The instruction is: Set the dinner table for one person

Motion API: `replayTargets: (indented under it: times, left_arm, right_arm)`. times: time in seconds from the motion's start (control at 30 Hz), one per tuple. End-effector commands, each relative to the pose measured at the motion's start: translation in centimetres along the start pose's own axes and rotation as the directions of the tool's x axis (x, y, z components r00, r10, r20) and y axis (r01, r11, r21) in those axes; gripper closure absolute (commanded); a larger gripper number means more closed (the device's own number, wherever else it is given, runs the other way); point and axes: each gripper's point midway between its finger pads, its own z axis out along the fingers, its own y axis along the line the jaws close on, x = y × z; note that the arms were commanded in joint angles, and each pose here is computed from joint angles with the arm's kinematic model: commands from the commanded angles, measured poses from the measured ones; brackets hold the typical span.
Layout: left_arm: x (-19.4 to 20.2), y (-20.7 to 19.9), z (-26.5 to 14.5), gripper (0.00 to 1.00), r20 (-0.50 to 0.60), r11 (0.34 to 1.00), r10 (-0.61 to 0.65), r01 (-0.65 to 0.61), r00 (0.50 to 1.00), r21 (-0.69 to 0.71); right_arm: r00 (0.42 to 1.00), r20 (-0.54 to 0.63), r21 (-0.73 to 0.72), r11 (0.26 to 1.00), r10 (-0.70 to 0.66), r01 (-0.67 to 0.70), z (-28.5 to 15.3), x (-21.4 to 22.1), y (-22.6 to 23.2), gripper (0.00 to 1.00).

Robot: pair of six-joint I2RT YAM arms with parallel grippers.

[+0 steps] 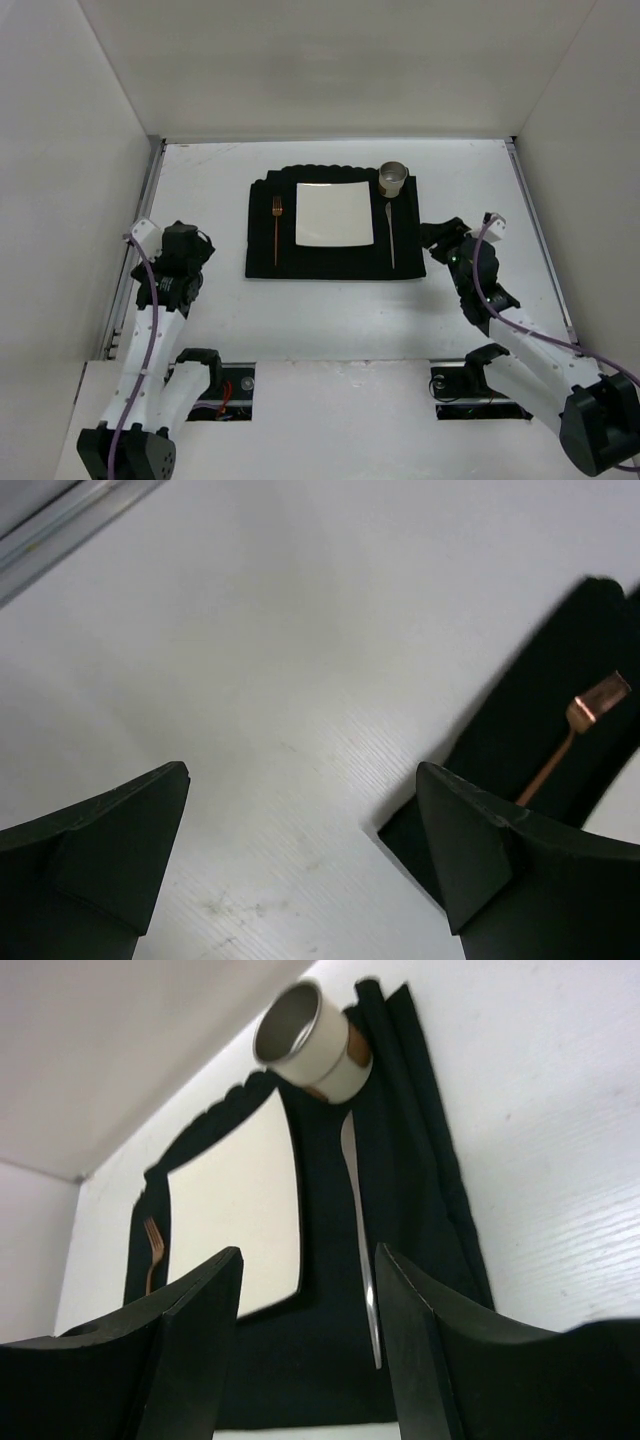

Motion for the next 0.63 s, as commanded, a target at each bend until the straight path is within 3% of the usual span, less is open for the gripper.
replayTargets:
  times: [0.0, 0.17, 0.3, 0.37, 0.47, 0.6]
  left_arm:
    - [0.1, 3.5, 0.6, 0.00, 0.005, 0.990, -0.090, 0.090, 0.996, -0.112]
    - [0.5, 4.5, 1.9, 0.00, -0.039, 0.978, -0.148, 0.140, 0.988, -0.155]
    - [0.9, 4.5, 2.5, 0.00, -0.035, 0.975, -0.165, 0.158, 0.986, -0.157]
    - [0.9, 4.6, 2.7, 0.00, -0.029, 0.974, -0.164, 0.157, 0.986, -0.162]
    - [1.0, 4.9, 3.1, 0.00, -0.023, 0.973, -0.156, 0.150, 0.988, -0.174]
    - [1.3, 5.0, 3.6, 0.00, -0.044, 0.970, -0.143, 0.131, 0.989, -0.204]
  right_arm:
    - [0.996, 0.084, 0.027, 0.999, 0.028, -0.030, -0.3, -2.0, -0.8, 0.38]
    - [0.994, 0.105, 0.036, 0.998, 0.042, -0.046, -0.5, -2.4, -1.0, 0.43]
    - [0.991, 0.121, 0.039, 0.998, 0.048, -0.053, -0.8, -2.7, -1.3, 0.70]
    - [0.992, 0.116, 0.033, 0.998, 0.057, -0.061, -0.8, -2.8, -1.3, 0.75]
    - [0.992, 0.112, 0.022, 0.998, 0.056, -0.059, -0.9, -2.8, -0.9, 0.74]
    - [0.993, 0.103, 0.034, 0.998, 0.057, -0.061, -0.6, -2.4, -1.2, 0.55]
